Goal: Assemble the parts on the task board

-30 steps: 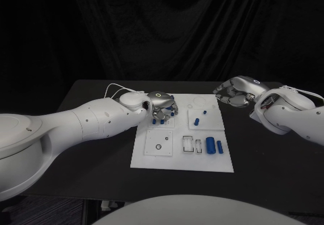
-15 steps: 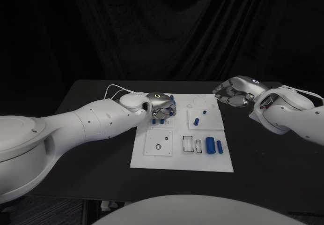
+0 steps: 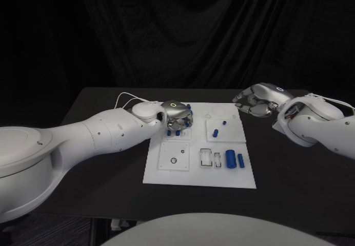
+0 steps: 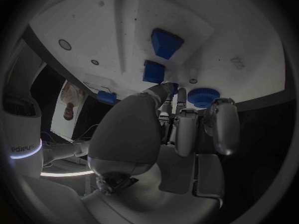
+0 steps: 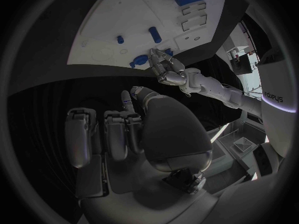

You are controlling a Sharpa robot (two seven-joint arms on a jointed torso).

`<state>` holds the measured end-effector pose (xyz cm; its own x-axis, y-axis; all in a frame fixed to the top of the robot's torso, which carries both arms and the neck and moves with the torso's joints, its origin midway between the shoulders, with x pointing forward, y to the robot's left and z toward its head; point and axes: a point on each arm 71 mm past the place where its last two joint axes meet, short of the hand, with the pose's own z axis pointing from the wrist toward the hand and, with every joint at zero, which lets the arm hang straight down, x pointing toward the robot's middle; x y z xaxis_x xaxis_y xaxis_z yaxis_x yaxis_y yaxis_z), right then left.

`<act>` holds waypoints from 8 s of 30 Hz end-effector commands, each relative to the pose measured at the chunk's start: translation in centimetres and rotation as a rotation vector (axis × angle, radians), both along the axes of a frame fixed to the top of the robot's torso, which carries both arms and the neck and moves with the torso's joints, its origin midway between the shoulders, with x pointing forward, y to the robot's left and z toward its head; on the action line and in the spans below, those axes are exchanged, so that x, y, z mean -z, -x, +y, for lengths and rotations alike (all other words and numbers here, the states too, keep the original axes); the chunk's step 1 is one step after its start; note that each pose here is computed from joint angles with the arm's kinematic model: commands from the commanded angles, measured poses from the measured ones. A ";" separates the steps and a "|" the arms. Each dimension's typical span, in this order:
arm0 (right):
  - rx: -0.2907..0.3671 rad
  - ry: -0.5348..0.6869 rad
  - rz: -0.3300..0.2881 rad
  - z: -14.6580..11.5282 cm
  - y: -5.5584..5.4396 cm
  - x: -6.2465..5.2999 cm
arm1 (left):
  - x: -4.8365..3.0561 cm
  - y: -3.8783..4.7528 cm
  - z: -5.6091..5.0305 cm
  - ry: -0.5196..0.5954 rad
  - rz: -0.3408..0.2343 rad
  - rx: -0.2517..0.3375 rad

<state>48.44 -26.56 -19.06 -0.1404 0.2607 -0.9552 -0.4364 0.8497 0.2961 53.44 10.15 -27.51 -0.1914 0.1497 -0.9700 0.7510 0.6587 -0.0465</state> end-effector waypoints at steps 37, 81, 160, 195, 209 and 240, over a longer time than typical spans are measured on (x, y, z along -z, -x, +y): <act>0.025 0.010 0.012 -0.7 0.0 0.2 | -6.29 0.35 1.2 0.147 -0.212 0.068; 0.029 0.014 0.019 -1.0 0.1 0.2 | -2.02 0.65 3.5 0.022 -0.035 -0.011; 0.034 0.027 0.047 -1.1 0.1 0.4 | -0.50 0.34 4.1 -0.017 0.000 -0.066; 0.044 0.026 0.041 -1.7 0.2 0.4 | -2.00 -0.26 7.7 0.112 -0.227 -0.161; -0.066 0.061 -0.040 -1.6 0.9 0.1 | -4.70 3.14 12.7 0.352 -0.437 -0.156; -0.138 0.372 -0.024 -0.7 1.2 4.5 | -3.15 7.99 14.7 1.160 0.446 -0.175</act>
